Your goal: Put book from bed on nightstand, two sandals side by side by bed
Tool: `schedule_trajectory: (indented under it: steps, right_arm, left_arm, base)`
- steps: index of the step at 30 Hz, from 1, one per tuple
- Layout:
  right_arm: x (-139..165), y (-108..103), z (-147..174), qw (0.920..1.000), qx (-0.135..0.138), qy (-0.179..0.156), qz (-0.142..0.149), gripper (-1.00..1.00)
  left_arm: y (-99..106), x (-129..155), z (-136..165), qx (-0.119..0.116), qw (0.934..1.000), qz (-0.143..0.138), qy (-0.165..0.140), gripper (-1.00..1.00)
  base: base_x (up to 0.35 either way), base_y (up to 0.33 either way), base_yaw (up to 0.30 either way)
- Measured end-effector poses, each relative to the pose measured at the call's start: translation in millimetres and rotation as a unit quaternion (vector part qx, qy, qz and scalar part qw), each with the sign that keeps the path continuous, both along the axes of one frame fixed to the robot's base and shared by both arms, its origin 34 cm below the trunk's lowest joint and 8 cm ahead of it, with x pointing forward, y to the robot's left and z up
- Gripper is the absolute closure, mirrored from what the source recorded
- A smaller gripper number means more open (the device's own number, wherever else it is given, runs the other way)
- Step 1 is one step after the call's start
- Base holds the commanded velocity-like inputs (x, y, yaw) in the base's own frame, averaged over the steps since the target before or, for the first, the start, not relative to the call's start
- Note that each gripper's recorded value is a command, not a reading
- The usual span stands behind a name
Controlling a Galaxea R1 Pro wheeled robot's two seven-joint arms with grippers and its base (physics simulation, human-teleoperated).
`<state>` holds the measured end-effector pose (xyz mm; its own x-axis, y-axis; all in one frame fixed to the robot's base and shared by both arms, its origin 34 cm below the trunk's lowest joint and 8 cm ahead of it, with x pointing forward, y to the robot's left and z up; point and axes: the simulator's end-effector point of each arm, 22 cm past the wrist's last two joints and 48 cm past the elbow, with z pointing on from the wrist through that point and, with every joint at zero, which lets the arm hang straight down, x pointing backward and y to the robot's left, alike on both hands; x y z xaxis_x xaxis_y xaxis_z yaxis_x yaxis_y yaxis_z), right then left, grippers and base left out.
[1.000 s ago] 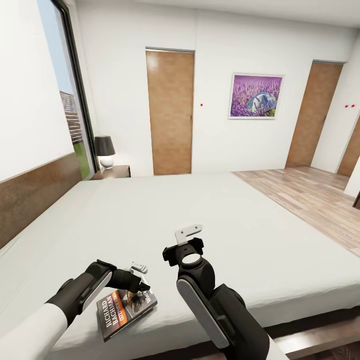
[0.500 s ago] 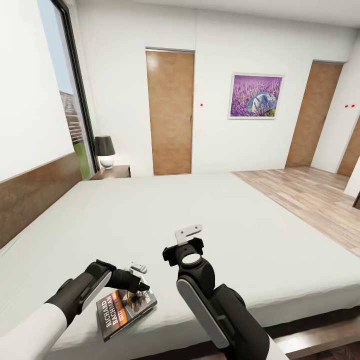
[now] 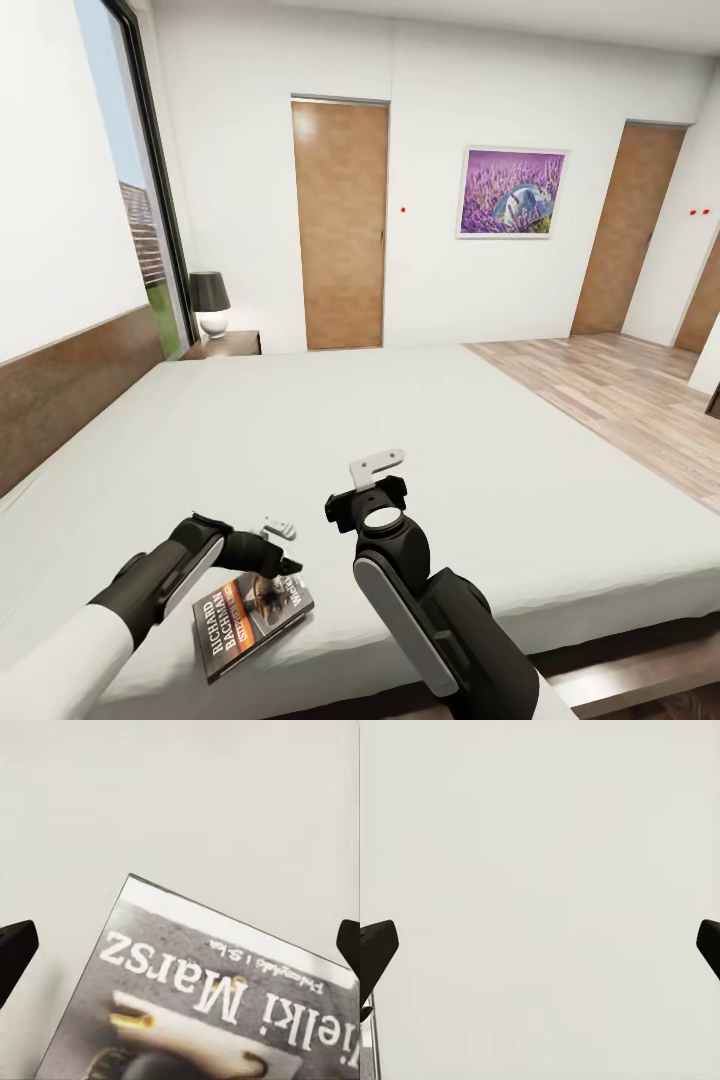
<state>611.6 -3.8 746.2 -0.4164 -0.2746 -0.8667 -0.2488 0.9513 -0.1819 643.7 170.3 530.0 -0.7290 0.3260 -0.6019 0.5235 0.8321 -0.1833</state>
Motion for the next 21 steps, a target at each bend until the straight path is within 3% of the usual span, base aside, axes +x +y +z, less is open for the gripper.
schedule_trajectory:
  steps: [8,21]
  right_arm:
    - [-0.1,0.2,-0.2,1.0000,0.000,0.000,0.000,-1.00]
    - [-0.1,0.3,-0.2,1.0000,0.001,0.001,0.000,-1.00]
  left_arm:
    - [2.4,10.9,18.3,-0.021,0.9996,0.014,-0.014,-1.00]
    - [8.3,17.1,42.1,-0.027,0.9991,0.016,-0.029,-1.00]
  base:
    - [0.000,0.000,0.000]
    - [0.000,0.000,0.000]
